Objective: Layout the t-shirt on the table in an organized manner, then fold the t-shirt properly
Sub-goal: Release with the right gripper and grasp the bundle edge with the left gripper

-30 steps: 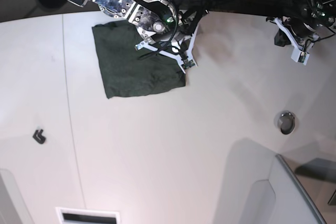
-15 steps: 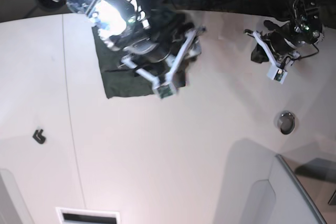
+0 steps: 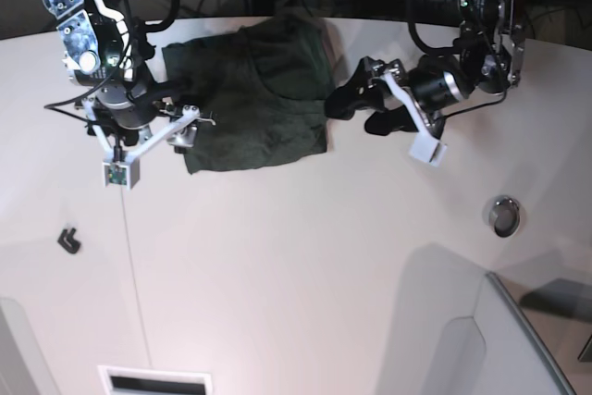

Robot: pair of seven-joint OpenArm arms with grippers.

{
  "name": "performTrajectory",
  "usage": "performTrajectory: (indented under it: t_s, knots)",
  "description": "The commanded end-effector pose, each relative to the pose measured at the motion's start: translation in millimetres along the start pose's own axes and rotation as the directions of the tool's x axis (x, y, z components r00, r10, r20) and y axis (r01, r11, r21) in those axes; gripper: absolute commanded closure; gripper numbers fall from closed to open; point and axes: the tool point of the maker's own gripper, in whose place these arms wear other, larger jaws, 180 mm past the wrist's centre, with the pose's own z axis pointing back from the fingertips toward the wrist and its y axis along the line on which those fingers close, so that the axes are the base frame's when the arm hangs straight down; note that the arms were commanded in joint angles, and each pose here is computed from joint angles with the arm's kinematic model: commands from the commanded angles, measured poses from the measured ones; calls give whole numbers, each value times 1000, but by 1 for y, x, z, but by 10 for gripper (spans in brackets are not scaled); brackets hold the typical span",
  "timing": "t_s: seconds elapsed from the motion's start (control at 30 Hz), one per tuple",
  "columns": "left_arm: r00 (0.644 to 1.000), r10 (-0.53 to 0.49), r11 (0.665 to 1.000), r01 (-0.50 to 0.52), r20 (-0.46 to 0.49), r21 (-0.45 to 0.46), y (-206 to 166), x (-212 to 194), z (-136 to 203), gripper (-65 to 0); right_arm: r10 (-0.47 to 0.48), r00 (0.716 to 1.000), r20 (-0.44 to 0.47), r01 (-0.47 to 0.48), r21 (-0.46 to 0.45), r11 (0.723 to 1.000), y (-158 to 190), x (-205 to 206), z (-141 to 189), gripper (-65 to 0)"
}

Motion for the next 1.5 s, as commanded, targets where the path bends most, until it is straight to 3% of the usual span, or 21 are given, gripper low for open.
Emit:
performTrajectory:
  t_s: [0.0, 0.2, 0.43, 0.83, 0.9, 1.1, 1.3, 1.4, 1.47]
  knots:
    - [999, -11, 999, 12, 33, -31, -7, 10, -3, -571, -2, 998, 60, 2, -6, 1000, -3, 16, 3, -432]
    - [997, 68, 996, -69, -20, -61, -9, -13, -25, -571, 30, 998, 62, -30, 6, 1000, -6, 17, 3, -432]
    - [984, 56, 998, -58, -169, -2, -8, -61, -47, -571, 43, 998, 46, -43, 1, 999, -9, 12, -2, -432]
    - [981, 80, 995, -91, -177, -52, -30, -55, -88, -568, 29, 998, 52, -28, -21, 999, -16, 14, -2, -432]
    - [981, 83, 994, -94, -178, -51, -29, -55, -88, -517, -13, 998, 59, 17, -67, 998, -36, 16, -1, -432]
    - [987, 52, 997, -61, -149, -55, -26, -31, -93, -20, -170, 980, 103, 187, -184, 965, -87, 19, 6, -432]
    - [992, -7, 998, 0, -122, -65, -26, -2, -98, 0, -197, 973, 116, 220, -235, 947, -110, 18, 11, -432]
    - [982, -109, 993, 99, -156, -66, -20, 11, -93, 0, -198, 973, 115, 221, -248, 943, -115, 15, 13, -432]
    - [957, -209, 977, 196, -203, -82, -21, 15, -88, 0, -202, 973, 113, 225, -258, 940, -119, 13, 14, -432]
